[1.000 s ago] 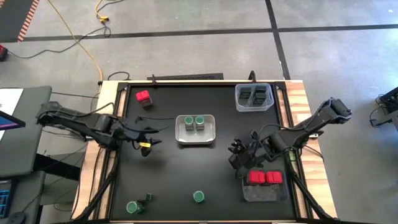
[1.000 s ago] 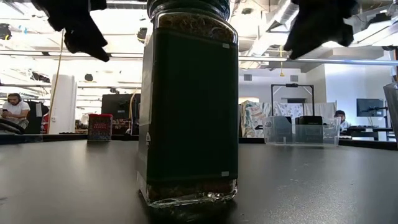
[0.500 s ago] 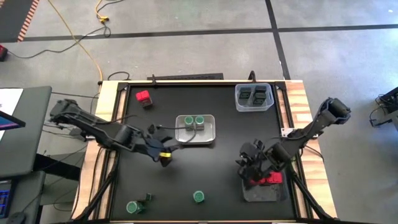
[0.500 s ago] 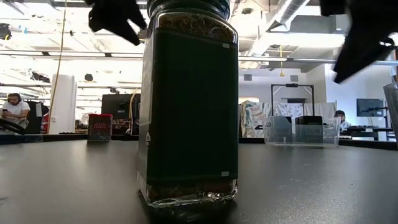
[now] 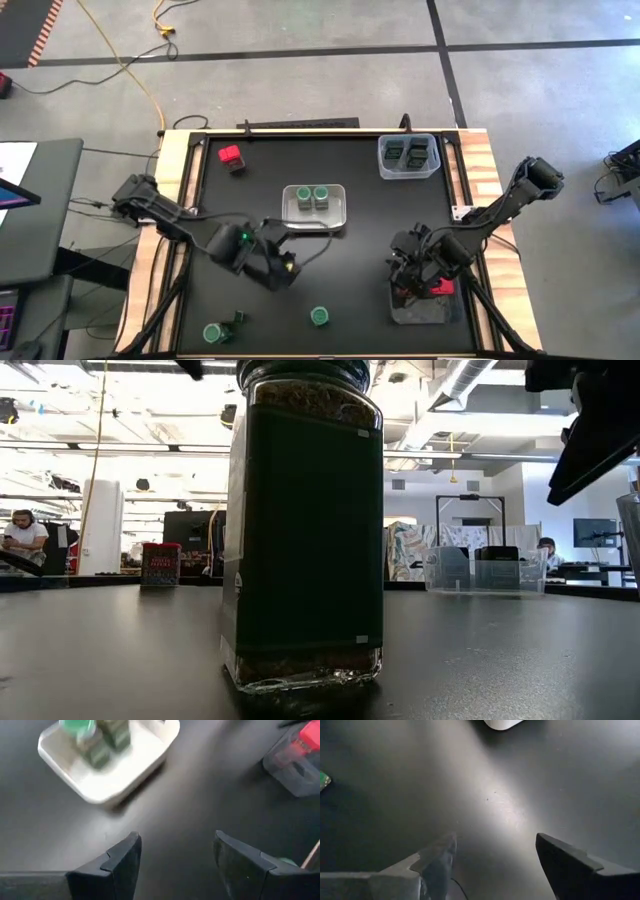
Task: Sort spices by type
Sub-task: Put the top green seasoning bottle into the white bin
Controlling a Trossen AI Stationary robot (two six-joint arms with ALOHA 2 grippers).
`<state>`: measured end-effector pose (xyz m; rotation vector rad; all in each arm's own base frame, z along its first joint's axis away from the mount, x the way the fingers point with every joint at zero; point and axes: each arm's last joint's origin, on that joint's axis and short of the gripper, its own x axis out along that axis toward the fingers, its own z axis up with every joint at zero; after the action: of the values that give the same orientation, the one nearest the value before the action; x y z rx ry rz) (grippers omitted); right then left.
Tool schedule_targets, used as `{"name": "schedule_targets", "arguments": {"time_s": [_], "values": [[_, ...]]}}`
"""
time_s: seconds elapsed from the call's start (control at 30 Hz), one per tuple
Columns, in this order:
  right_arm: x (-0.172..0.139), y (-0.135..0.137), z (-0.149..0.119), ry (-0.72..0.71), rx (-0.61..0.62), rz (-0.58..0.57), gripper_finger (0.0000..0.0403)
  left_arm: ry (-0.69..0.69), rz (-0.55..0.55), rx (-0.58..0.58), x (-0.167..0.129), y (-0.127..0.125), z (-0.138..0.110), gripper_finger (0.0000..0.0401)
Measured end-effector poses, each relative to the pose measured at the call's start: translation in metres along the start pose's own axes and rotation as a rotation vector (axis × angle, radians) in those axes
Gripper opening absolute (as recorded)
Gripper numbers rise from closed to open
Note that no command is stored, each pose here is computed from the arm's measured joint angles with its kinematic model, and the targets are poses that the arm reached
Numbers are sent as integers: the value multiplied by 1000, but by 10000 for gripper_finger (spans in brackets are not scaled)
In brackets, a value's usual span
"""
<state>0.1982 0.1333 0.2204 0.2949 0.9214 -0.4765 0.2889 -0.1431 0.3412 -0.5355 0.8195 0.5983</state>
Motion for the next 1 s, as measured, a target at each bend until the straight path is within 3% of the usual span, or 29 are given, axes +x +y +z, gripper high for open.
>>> {"name": "schedule_targets", "arguments": {"time_s": [0.3,0.43,0.53,0.63,0.77,1.0], "values": [[-4,6,-5,-11,-58,44,303,67,26,-337,-35,-8,-50,231],[-5,15,-1,-52,-69,122,303,83,18,-388,-46,-8,-66,231],[-7,24,4,-101,-54,205,303,88,26,-363,-50,-7,-73,231],[-10,32,10,-150,10,293,303,94,17,-269,-53,-7,-78,231],[-16,41,17,-195,69,378,303,121,1,-62,-55,-7,-80,231],[-35,49,41,-241,129,433,302,120,-25,473,-55,-6,-80,231]]}}
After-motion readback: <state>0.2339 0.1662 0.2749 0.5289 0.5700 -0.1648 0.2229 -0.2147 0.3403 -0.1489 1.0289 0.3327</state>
